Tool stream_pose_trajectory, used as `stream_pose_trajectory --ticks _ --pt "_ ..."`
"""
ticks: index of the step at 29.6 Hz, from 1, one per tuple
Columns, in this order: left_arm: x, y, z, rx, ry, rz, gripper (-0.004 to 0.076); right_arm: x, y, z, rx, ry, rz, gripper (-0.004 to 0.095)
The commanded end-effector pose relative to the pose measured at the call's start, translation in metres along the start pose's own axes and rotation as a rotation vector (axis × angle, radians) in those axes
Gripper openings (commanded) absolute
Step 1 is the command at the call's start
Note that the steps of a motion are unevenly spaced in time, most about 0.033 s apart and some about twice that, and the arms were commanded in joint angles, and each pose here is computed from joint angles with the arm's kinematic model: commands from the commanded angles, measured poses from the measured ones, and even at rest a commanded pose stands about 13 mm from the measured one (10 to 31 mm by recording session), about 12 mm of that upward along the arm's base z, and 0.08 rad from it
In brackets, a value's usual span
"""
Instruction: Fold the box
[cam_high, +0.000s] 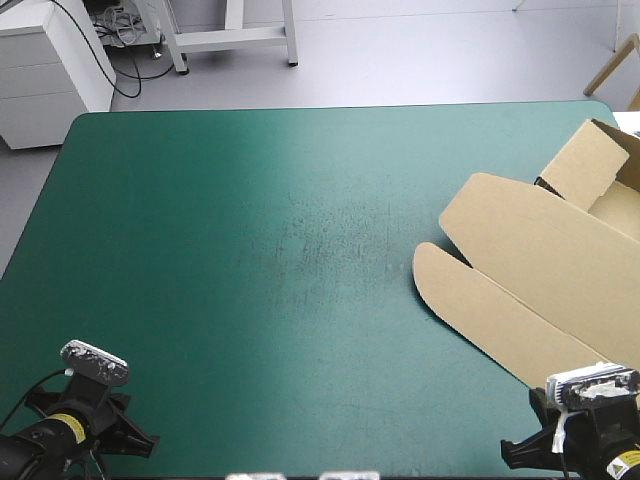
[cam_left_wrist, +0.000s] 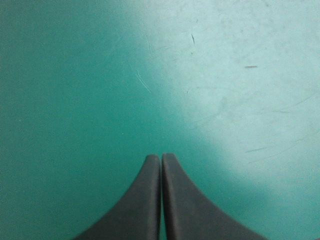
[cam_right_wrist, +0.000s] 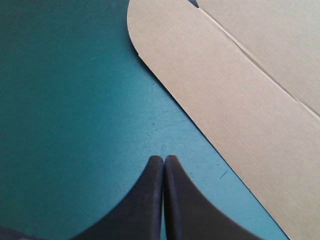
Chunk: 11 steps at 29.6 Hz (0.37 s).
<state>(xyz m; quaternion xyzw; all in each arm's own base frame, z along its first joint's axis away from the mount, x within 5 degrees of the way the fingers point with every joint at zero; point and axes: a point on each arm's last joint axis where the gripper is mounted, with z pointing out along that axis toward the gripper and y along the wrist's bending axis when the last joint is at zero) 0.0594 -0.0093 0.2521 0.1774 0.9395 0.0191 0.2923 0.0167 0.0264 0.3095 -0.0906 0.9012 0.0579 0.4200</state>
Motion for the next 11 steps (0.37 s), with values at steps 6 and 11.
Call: stream_pose_trajectory --ticks 6,11 --pt "-0.008 0.001 -0.005 -0.003 -0.052 -0.008 -0.0010 -0.003 0.000 0.012 -0.050 -0.070 -0.069 -0.0018" --pt "-0.009 0.001 -0.005 -0.003 -0.058 -0.008 -0.0010 -0.011 -0.003 0.012 -0.015 -0.153 -0.062 -0.0018"
